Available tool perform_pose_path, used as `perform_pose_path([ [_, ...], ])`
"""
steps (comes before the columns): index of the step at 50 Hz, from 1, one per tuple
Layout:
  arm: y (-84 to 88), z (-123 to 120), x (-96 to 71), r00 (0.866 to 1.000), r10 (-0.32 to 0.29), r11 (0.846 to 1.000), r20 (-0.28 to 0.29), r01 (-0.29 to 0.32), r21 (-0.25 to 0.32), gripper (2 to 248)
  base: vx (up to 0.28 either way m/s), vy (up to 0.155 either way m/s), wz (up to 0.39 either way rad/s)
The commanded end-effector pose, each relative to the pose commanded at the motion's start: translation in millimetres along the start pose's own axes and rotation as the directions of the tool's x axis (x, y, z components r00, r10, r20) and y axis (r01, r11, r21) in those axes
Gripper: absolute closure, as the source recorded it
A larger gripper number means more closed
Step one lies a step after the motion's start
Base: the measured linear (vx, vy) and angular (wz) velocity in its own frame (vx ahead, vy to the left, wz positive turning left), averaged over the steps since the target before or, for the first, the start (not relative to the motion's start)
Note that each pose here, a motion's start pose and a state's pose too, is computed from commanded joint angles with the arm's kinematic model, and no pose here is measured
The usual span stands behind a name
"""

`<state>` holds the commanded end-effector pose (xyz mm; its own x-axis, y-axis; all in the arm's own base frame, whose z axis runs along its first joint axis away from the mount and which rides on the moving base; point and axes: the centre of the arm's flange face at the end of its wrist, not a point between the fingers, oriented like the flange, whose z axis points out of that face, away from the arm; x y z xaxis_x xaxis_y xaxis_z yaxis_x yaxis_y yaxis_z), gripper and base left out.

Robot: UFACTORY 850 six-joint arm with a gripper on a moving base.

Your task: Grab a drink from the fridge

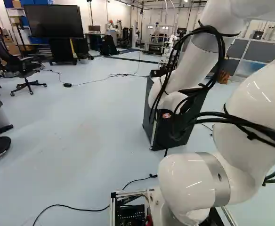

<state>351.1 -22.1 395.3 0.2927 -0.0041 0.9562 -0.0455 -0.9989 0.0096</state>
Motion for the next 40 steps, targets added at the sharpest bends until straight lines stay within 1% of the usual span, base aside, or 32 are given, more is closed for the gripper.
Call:
perform_pose_path([
  [20,-11.5,-38,-27.1,1.000,-0.003,1.000,0.019,0.002,0.025,154,0.000,0.000,0.000],
  [40,-16.9,-61,-45.0,1.000,-0.005,0.999,0.030,0.004,0.041,154,0.000,0.000,0.000],
])
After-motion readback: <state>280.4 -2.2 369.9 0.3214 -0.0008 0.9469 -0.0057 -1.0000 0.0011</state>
